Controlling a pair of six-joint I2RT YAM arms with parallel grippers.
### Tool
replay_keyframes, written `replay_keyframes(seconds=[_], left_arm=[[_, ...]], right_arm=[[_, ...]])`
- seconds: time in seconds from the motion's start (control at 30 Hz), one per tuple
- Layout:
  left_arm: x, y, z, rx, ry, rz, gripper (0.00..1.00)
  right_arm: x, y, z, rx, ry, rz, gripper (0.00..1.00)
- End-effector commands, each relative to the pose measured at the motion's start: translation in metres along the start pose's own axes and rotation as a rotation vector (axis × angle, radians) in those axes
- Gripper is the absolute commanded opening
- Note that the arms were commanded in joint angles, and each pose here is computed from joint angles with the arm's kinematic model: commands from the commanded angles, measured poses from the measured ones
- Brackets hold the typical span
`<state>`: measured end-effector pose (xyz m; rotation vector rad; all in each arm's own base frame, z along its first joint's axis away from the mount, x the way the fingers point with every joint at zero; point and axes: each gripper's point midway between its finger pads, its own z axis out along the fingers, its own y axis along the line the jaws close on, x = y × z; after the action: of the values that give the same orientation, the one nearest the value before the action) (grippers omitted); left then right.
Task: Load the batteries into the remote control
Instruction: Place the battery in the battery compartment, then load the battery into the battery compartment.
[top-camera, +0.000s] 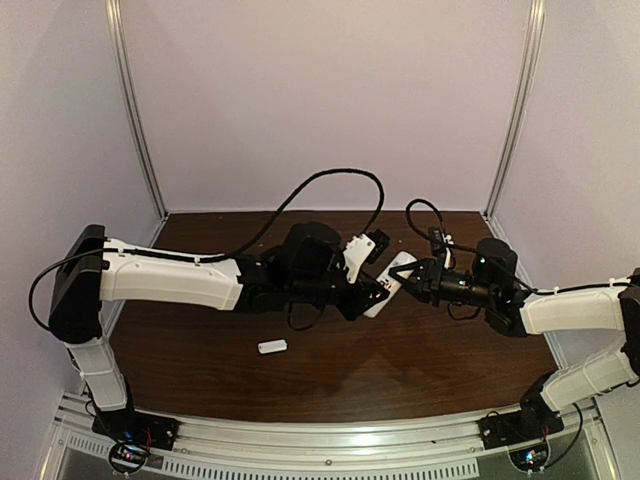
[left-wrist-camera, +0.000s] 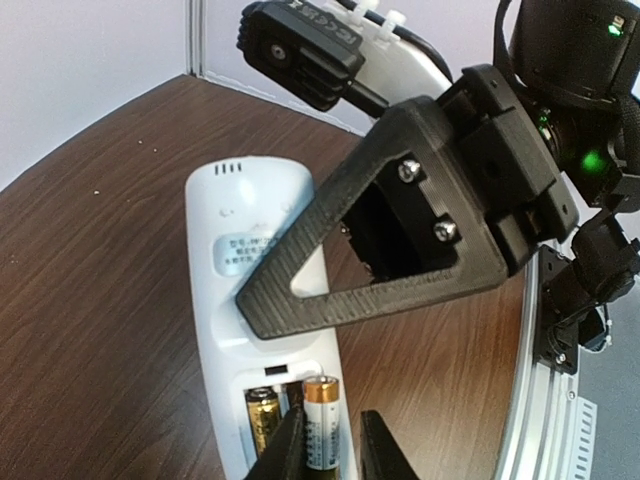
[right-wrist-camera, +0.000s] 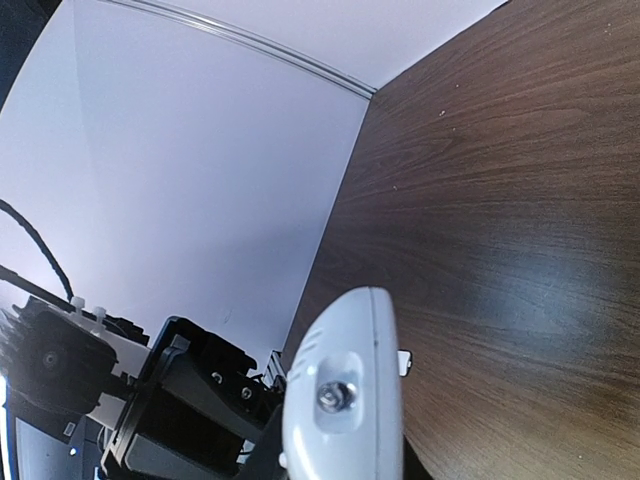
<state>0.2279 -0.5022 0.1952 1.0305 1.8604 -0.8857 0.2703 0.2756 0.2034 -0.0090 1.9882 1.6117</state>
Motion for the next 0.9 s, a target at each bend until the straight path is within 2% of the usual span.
replay_keyframes(seconds=[0.0,0.17,0.43,0.67,0.87], left_arm=[[0.001,0.029,-0.007,-0.09,0.004,-0.044,0.22],[0.001,0.034,-0.006,-0.112,0.001,-0.055,0.29],[-0.003,0.042,-0.009,-0.153,-0.014,-0.059,0.35],[-0.007,0.024,-0.017,-0.05,-0.033,-0.032,0.5],[-0.021,0.016,-0.051,-0.017,-0.095,0.091,0.56]], right_arm=[[0.002,0.014,-0.003,-0.062,0.013,-0.014,0.0],[0.004,0.015,-0.003,-0.075,0.019,-0.003,0.0],[0.008,0.015,-0.003,-0.089,0.029,0.014,0.0],[0.007,0.016,-0.003,-0.096,0.032,0.011,0.0],[0.011,0.012,0.0,-0.067,0.073,-0.017,0.0]])
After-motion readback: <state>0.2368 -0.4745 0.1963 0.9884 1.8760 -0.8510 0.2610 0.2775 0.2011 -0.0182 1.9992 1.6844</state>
